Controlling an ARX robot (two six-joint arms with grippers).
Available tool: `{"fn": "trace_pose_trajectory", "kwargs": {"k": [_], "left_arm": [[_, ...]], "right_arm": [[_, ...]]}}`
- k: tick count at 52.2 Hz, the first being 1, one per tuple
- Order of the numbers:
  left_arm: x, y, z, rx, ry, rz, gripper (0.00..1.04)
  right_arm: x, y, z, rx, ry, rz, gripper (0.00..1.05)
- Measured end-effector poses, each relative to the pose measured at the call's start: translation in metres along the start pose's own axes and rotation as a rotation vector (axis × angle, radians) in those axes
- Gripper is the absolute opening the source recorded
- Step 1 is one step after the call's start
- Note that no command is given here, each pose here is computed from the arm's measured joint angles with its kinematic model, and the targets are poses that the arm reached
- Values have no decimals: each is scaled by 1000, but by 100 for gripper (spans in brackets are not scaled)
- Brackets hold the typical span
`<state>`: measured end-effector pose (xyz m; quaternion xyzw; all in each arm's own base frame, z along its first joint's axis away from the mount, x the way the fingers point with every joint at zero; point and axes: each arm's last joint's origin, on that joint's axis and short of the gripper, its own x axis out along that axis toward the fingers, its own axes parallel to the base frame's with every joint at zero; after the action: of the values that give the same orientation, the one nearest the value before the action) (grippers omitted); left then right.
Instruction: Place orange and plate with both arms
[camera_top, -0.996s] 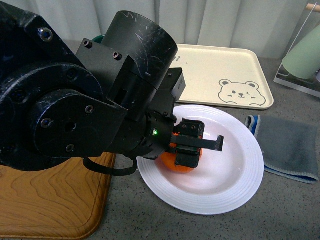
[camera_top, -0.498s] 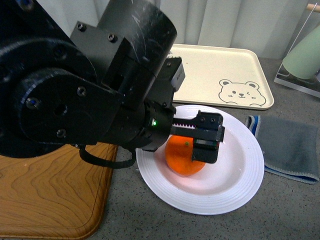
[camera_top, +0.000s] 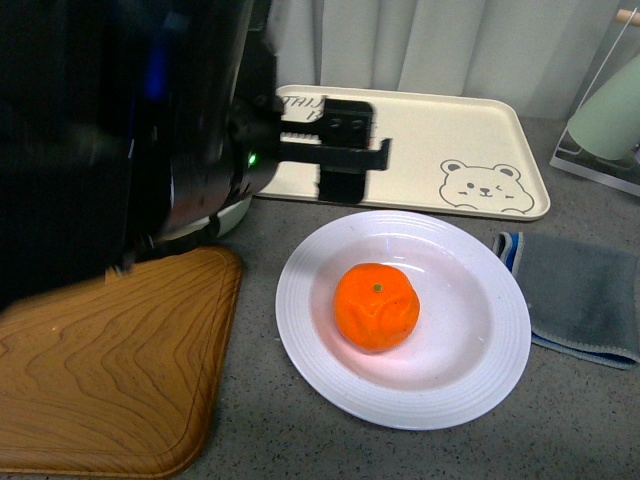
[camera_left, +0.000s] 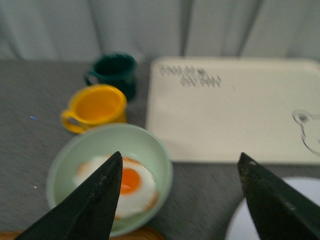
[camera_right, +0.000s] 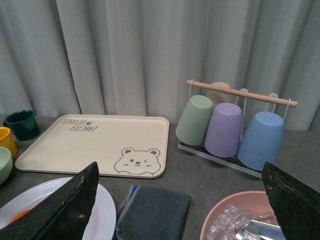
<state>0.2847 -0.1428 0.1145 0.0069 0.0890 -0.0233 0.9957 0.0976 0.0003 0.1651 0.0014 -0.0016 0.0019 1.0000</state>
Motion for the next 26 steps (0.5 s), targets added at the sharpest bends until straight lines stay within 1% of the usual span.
{"fn": "trace_pose_trajectory", "kwargs": {"k": [4,6,7,9,11,18,19,20,26], "left_arm": [[-15,21,8,-28,-101,27,58],[-26,34,16,-44,-158,37,50],[-28,36,17,-44,-163,39,49],[-37,45,22,-46,-185,40,42],[-43,51,24,-43,-191,35,37],[-70,77,17,-25,-159,42,11],[-71,79,16,-24,-158,44,10],[-75,83,16,-24,-158,48,4],[-95,96,18,-18,-164,29,4]], "right_arm": [[0,0,0,0,0,-2,95],[0,0,0,0,0,-3,95],[0,0,0,0,0,-3,95],[0,0,0,0,0,-3,95],[0,0,0,0,0,-3,95],[0,0,0,0,0,1,95],[0,0,0,0,0,1,95],[0,0,0,0,0,0,95],[0,0,0,0,0,0,95]]}}
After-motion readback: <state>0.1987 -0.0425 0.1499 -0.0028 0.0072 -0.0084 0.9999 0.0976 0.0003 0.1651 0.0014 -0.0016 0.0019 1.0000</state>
